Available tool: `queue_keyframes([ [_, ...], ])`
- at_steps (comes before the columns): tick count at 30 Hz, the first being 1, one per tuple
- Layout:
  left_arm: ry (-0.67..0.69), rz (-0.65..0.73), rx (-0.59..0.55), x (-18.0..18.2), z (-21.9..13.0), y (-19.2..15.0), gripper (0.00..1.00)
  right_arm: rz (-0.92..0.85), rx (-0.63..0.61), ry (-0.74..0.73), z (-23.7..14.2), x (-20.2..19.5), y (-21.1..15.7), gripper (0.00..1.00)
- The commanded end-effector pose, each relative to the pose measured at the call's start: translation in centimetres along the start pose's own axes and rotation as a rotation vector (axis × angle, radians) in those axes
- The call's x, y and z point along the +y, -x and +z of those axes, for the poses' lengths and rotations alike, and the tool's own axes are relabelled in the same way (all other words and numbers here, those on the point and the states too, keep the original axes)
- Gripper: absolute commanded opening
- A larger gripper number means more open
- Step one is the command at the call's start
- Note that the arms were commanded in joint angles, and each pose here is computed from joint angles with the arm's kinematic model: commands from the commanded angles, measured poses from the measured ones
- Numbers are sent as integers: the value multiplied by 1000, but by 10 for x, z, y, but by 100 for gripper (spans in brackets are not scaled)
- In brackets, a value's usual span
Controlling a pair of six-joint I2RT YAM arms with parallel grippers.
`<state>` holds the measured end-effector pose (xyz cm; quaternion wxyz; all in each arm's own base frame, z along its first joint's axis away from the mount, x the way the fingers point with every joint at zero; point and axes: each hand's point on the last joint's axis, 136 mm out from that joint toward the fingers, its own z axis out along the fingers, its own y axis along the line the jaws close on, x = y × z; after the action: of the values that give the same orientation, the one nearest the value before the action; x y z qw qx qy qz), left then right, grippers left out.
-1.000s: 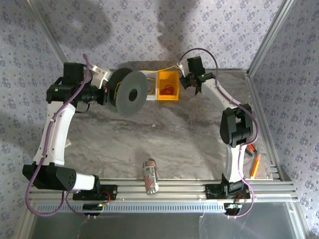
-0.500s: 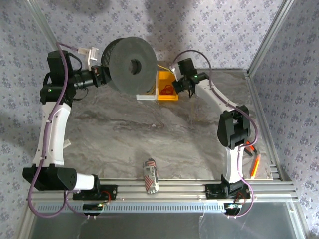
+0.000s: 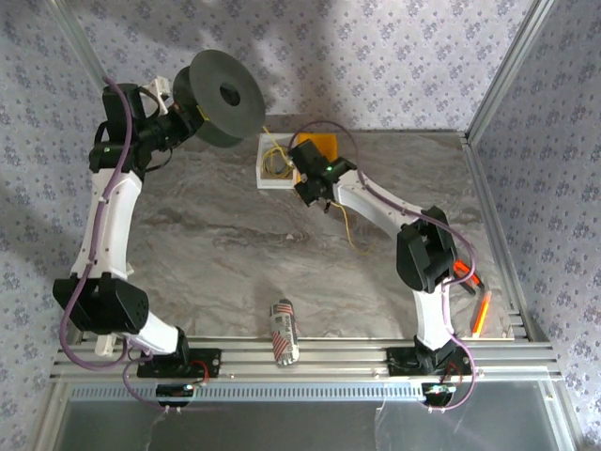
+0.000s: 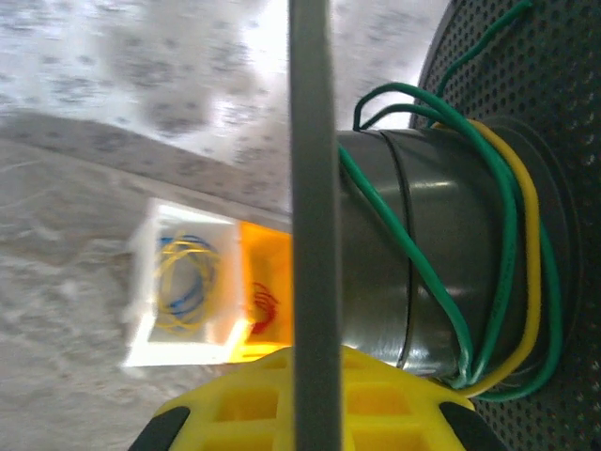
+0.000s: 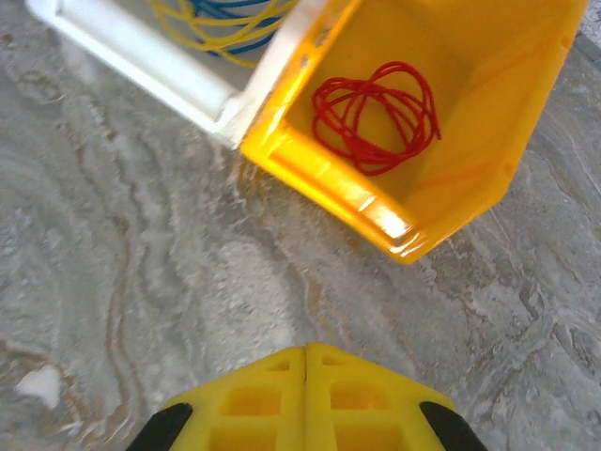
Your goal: Wrap the cables
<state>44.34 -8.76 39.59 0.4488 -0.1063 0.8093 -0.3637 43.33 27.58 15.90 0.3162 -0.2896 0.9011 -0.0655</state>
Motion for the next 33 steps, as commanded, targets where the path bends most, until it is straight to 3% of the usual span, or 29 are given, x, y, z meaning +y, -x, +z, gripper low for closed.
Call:
queue_keyframes([
  [1,152,57,-346,3,-28,74,0,-105,96,-119,-22,-1,-17,0],
  [4,289,114,-317,18,-11,63,0,-157,47,-121,-40,19,1,0],
  [11,518,372,-117,35,51,16,0,-253,-90,-162,-103,39,49,0],
  [18,607,572,64,38,79,-26,0,-315,-241,-182,-155,24,97,0],
  [24,650,740,284,43,93,-61,0,-316,-320,-222,-162,-11,133,0],
  [28,689,724,385,53,89,-75,0,-286,-387,-254,-165,-39,158,0],
  [33,699,566,479,73,75,-100,0,-143,-435,-241,-179,-61,163,0],
])
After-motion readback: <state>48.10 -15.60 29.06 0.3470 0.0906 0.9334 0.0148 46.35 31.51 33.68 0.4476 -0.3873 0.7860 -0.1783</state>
